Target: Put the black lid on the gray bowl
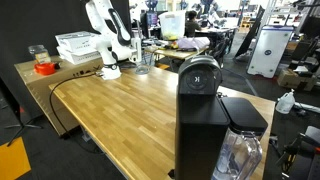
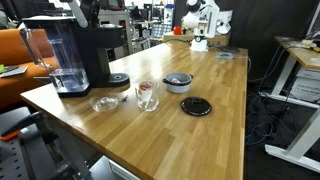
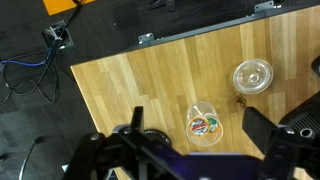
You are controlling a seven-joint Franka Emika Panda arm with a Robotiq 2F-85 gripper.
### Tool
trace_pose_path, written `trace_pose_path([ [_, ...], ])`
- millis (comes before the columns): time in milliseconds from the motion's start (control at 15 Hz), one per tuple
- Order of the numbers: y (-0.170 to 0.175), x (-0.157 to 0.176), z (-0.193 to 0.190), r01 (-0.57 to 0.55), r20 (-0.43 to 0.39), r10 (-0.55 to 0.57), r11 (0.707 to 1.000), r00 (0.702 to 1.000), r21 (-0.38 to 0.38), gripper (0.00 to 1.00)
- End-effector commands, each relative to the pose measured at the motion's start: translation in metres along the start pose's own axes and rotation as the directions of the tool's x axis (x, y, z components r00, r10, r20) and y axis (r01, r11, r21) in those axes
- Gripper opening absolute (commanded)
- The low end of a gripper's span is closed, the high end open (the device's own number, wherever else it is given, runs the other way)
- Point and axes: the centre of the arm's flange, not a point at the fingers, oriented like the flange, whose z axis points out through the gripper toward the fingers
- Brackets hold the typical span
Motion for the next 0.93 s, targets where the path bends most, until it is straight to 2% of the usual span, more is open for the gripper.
trace_pose_path([
  [0, 0.000, 0.000, 0.000, 0.000, 0.000, 0.000, 1.000, 1.000, 0.000, 1.00],
  [467, 0.000, 0.035, 0.017, -0.031, 0.026, 0.030, 0.999, 0.999, 0.026, 1.00],
  [533, -0.002, 0.019, 0.014, -0.013, 0.019, 0.013, 1.000, 1.000, 0.011, 1.00],
  [867, -0.002, 0.020, 0.015, -0.014, 0.021, 0.014, 1.000, 1.000, 0.011, 1.00],
])
